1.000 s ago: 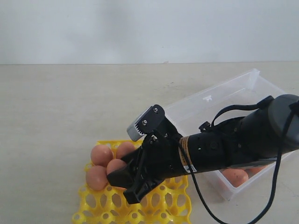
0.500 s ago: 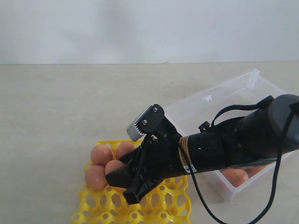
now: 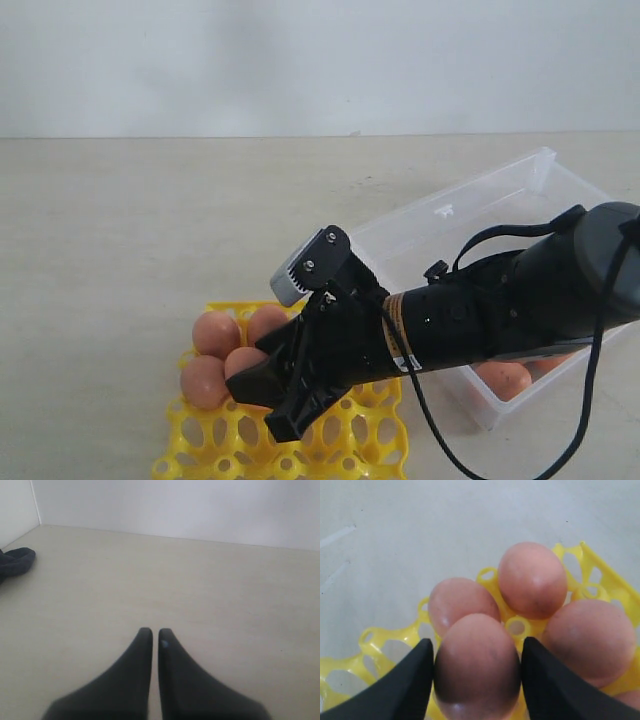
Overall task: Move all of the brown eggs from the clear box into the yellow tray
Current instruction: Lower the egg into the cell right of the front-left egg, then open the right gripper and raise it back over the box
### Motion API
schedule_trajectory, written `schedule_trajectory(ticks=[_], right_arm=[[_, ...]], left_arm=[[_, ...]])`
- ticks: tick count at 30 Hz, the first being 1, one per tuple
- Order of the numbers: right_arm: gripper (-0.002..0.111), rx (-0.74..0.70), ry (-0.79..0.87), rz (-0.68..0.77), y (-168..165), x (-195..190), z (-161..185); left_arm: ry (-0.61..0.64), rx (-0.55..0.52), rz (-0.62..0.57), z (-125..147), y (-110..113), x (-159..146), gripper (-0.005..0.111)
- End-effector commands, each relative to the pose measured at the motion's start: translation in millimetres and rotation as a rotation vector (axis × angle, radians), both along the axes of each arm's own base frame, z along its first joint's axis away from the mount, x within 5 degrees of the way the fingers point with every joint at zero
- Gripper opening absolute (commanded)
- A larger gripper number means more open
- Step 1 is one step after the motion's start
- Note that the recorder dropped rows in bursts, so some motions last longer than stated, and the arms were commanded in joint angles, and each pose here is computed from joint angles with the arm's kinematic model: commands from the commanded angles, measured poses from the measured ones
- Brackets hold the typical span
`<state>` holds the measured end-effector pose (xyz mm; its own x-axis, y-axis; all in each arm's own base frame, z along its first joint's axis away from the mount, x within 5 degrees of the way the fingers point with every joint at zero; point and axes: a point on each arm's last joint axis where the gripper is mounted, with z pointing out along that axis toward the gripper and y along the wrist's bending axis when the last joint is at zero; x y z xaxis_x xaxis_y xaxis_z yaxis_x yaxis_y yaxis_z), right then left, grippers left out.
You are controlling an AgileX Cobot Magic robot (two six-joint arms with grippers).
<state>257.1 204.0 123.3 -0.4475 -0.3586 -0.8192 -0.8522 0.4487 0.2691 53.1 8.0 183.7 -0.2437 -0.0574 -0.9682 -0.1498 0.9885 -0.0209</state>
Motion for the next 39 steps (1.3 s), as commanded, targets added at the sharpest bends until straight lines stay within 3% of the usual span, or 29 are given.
schedule_trajectory(ticks=[1, 4, 6, 8, 14, 20, 22, 24, 27, 31, 33, 36, 39], right_arm=[[0.045, -0.003, -0.008, 0.016, 1.2, -0.7, 0.4], [0.049, -0.003, -0.008, 0.016, 1.2, -0.7, 0.4], [0.069, -0.001, -0.008, 0.012, 1.2, -0.5, 0.5], [0.074, -0.002, -0.008, 0.014, 1.2, -0.6, 0.4], [0.074, 0.027, -0.017, 0.025, 2.5, -1.5, 5.8], [0.074, 0.178, -0.152, -0.016, -3.7, -11.2, 85.9], [0.062, 0.228, -0.264, -0.017, -9.9, -20.9, 122.1], [0.032, 0.211, -0.453, -0.031, -20.2, -30.1, 159.6], [-0.001, 0.111, -0.663, -0.076, -31.5, -31.8, 189.9], [0.001, -0.153, -0.795, -0.287, -54.3, -16.4, 220.6], [0.001, -0.347, -0.736, -0.533, -75.4, 1.5, 235.5], [0.001, -0.529, -0.638, -0.82, -101.8, 20.8, 254.9], [0.0, -0.671, -0.557, -0.944, -127.8, 45.7, 266.2]], left_arm=[[-0.002, 0.004, -0.01, -0.9, -0.5, 0.1, 0.004], [-0.002, 0.004, -0.01, -0.9, -0.5, 0.1, 0.004], [-0.002, 0.004, -0.01, -0.9, -0.5, 0.1, 0.004], [-0.002, 0.004, -0.01, -0.9, -0.5, 0.1, 0.004], [-0.002, 0.004, -0.01, -0.9, -0.5, 0.1, 0.004], [-0.002, 0.004, -0.01, -0.9, -0.5, 0.1, 0.004], [-0.002, 0.004, -0.01, -0.9, -0.5, 0.1, 0.004], [-0.002, 0.004, -0.01, -0.9, -0.5, 0.1, 0.004], [-0.002, 0.004, -0.01, -0.9, -0.5, 0.1, 0.004], [-0.002, 0.004, -0.01, -0.9, -0.5, 0.1, 0.004], [-0.002, 0.004, -0.01, -0.9, -0.5, 0.1, 0.004], [-0.002, 0.004, -0.01, -0.9, -0.5, 0.1, 0.004], [-0.002, 0.004, -0.01, -0.9, -0.5, 0.1, 0.004]])
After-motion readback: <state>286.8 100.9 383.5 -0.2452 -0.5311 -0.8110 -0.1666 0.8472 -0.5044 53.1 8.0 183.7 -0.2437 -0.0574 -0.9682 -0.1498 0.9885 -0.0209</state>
